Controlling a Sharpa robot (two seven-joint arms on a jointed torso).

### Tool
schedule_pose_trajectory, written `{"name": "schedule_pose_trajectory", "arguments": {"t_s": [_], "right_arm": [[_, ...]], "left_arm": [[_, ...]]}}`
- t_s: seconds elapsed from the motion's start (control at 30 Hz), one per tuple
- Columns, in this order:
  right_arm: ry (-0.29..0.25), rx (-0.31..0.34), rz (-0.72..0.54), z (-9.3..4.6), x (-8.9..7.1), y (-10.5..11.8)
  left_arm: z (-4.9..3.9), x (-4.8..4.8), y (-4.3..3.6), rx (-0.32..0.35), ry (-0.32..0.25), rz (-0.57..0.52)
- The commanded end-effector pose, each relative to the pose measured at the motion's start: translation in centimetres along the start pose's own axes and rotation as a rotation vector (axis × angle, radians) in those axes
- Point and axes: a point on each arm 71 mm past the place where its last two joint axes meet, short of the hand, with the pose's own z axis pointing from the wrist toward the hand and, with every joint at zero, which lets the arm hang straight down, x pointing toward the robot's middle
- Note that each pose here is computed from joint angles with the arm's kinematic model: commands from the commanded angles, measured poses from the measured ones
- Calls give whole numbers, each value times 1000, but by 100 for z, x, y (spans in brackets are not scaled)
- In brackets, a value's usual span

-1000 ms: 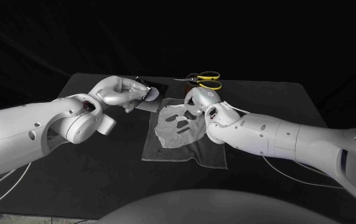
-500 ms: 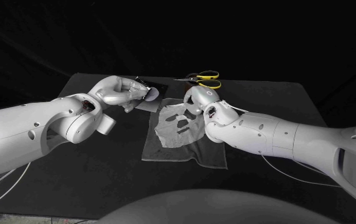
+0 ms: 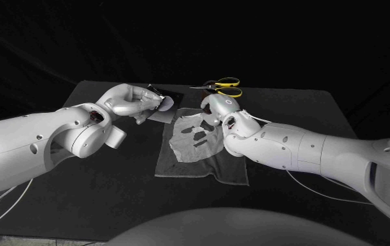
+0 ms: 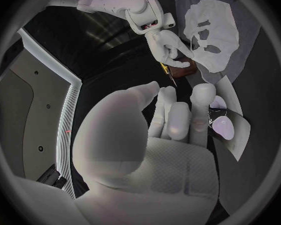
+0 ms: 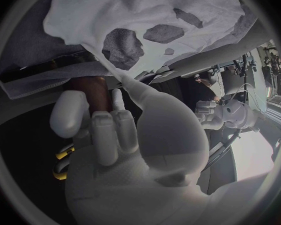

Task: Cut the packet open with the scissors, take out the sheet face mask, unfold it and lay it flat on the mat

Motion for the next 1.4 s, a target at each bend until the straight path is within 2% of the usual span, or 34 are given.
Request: {"name": "schedule_pose_trajectory", "arguments": {"t_s": [0.03,0.33,1.1,1.27,1.4], "right_arm": [[-7,5,-9,-4,-15,3],[-2,9,-5,-37,-25,-13],[-41,3,31,-147,-81,-69],[-40,-10,58,-239,-125,-114],[-15,-38,102,-380,-191,-198]], "left_arm": [[4,20,-7,1,17,-5],[6,22,6,-2,17,-4],[21,20,24,-6,12,-1],[22,24,12,14,12,14],[12,28,-16,63,17,66]]}}
